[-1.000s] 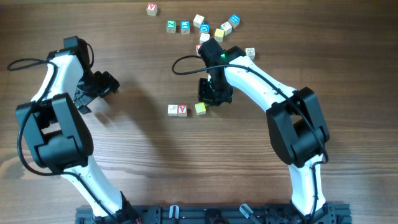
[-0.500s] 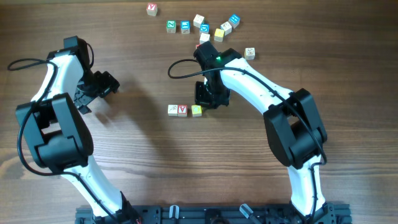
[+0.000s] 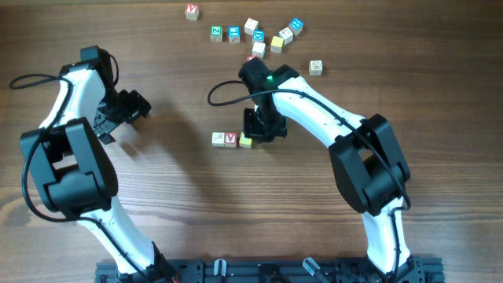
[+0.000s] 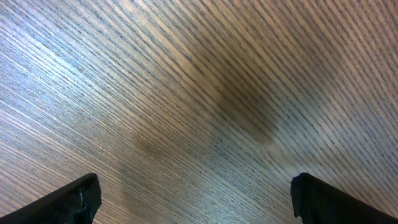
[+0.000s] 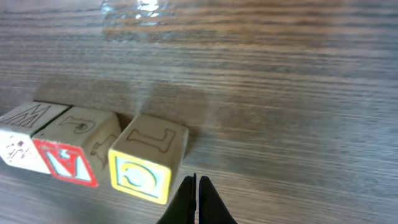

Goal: Form a horizontal line
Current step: 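Push the yellow 'C' block left against the 'A' block with right gripper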

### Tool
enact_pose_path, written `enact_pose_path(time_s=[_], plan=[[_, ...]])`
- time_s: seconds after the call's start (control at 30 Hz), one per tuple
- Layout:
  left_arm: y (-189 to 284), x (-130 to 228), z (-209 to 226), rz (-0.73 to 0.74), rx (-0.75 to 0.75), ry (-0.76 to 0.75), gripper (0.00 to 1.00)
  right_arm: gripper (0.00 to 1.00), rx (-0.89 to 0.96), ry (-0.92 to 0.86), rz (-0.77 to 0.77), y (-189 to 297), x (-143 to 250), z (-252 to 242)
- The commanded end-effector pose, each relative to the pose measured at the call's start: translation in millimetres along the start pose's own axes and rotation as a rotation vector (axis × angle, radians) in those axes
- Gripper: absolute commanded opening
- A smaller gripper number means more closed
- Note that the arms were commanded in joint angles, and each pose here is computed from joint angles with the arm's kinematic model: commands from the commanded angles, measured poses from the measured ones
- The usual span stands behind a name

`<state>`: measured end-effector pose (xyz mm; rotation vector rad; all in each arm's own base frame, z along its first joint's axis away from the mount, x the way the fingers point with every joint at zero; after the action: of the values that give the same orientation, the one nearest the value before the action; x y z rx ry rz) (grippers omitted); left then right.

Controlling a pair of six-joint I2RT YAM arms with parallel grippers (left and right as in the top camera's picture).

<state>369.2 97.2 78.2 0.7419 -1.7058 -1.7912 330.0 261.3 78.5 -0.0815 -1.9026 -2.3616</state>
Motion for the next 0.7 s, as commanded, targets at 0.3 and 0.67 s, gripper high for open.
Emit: enact_pose_path(time_s=[0.3, 0.67], plan=[[3, -1, 2, -0.012, -0.004, 0.005, 1.0, 0.05, -0.114, -0.003, -0.014, 1, -6, 16], [3, -1, 2, -0.012, -0.004, 0.005, 1.0, 0.05, -0.063, -0.027, 0.015, 0, 1, 8]])
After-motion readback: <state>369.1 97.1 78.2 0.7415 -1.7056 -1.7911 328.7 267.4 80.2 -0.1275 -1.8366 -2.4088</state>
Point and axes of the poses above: each gripper's point midway between its finger pads, its own y axis back along the fingers, its own z axis along the line the jaws close on, x = y × z, the point moved 6 cm from there along y, back along the fingers, and after that the axes turned 2 degrees about y, right-handed, at the moved point
